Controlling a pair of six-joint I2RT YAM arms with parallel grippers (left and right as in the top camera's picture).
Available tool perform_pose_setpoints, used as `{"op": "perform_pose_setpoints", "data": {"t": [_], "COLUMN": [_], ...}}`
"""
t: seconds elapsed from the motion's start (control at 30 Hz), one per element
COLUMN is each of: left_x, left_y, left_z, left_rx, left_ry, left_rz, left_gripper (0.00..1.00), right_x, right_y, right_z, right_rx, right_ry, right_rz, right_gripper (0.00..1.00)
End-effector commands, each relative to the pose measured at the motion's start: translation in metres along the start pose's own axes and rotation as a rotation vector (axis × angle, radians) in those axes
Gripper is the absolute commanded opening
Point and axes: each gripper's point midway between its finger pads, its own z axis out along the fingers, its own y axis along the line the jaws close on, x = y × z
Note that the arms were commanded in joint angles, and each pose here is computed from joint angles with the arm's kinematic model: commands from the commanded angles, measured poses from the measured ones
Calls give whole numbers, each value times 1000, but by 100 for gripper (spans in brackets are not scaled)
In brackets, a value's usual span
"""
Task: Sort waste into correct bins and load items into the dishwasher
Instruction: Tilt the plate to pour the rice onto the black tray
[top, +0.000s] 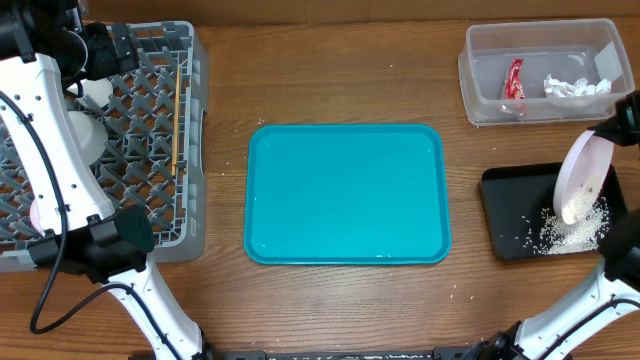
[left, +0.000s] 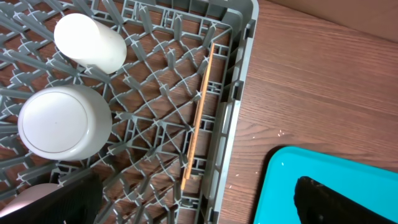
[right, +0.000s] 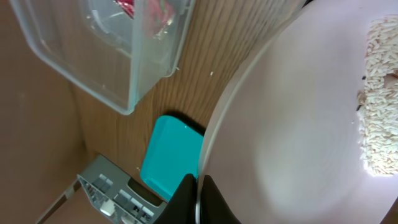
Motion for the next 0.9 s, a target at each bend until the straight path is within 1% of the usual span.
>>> {"op": "perform_pose_setpoints", "data": {"t": [0.0, 0.07, 0.27, 0.57, 0.87], "left_x": [0, 0, 0, 0, 0], "left_y": [0, 0, 0, 0, 0], "left_z": [4, 4, 4, 4, 4], "left_rx": [-2, -2, -2, -2, -2], "left_ry": [7, 7, 7, 7, 7], "left_rz": [-11, -11, -12, -11, -12], "left_gripper": [100, 100, 100, 100, 100], "right_x": [7, 10, 9, 5, 12], "right_y": [17, 25, 22, 3, 3], "right_z": [-25, -29, -45, -73, -84], "right_rx": [-101, -164, -229, -267, -250], "right_ry": [-33, -16, -25, -87, -132], "right_rz": [-68, -93, -64, -21, -95], "right_gripper": [4, 4, 4, 4, 4]}}
